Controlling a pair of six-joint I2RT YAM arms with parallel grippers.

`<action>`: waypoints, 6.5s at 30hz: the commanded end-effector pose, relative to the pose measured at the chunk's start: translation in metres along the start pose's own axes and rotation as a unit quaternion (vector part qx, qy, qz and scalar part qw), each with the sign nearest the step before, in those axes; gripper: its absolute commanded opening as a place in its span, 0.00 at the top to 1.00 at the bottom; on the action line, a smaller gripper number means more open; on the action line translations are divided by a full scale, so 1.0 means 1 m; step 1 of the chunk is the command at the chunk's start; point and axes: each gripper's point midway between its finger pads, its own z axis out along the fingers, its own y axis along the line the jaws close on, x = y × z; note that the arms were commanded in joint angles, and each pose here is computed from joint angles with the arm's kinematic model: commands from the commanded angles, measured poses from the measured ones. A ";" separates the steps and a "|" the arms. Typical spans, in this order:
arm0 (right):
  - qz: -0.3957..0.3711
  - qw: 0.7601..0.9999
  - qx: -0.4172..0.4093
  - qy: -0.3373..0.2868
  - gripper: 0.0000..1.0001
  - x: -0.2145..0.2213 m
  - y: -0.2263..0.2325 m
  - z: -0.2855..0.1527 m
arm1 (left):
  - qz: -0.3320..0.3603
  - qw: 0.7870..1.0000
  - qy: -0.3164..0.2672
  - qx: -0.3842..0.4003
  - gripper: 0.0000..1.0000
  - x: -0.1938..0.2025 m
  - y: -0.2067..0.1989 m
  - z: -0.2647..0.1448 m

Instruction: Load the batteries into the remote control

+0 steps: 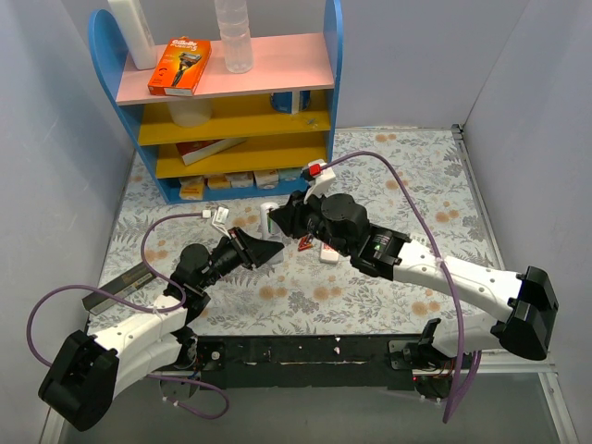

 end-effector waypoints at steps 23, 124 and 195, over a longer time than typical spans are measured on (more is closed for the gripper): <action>-0.017 0.996 0.036 -0.076 0.86 -0.005 0.002 0.013 | 0.009 0.998 -0.032 0.046 1.00 -0.023 -0.034 0.001; 0.105 0.956 -0.267 0.055 0.50 -0.012 0.015 -0.010 | 0.018 0.984 0.025 0.177 0.99 -0.011 -0.091 -0.014; -0.080 0.869 0.451 -0.188 0.11 -0.087 -0.221 -0.290 | 0.214 0.815 -0.395 -0.366 0.02 -0.255 -0.088 -0.147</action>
